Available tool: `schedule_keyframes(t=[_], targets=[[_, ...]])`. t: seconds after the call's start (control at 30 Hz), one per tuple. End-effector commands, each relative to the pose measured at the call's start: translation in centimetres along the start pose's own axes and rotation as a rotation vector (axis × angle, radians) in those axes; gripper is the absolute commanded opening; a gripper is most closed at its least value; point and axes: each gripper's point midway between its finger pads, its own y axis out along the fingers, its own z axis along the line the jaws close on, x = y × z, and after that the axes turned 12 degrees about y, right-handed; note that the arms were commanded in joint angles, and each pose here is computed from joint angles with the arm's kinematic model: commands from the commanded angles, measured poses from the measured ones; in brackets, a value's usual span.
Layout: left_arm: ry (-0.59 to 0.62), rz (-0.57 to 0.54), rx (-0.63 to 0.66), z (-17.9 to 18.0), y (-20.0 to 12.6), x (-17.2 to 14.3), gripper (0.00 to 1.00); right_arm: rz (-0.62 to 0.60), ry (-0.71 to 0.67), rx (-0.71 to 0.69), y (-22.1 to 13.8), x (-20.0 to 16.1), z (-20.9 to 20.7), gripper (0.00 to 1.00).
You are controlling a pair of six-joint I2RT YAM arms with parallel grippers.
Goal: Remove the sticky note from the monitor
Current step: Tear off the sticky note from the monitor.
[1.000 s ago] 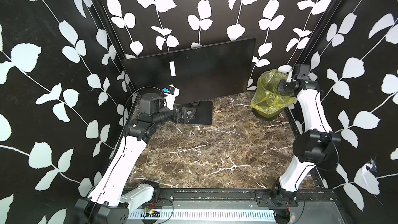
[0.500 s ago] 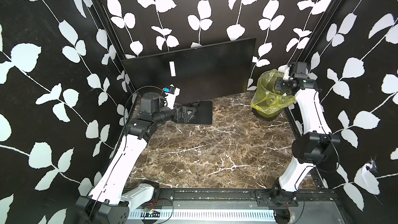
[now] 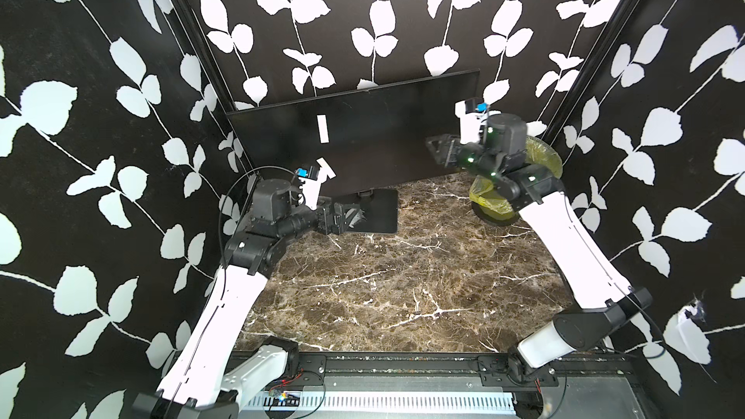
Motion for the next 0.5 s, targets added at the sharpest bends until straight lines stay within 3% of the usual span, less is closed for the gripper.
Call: schedule_keyframes(t=[0.0,0.23,0.47], targets=[[-0.019,-0.022,0.039,0.3,-1.0,-0.1,0.99,-0.038,0.067,0.13,2.1,-0.4,4.9,0.48],[-0.055,-0.053,0.06,0.6,-1.3,-0.7,0.99,-0.02,0.132,0.248,5.5,-3.5,11.4,0.5],[-0.074,-0.069,0.042,0.5,-1.0,-0.9,0.99,-0.005,0.218,0.303,9.3,-5.9,14.8,0.5]])
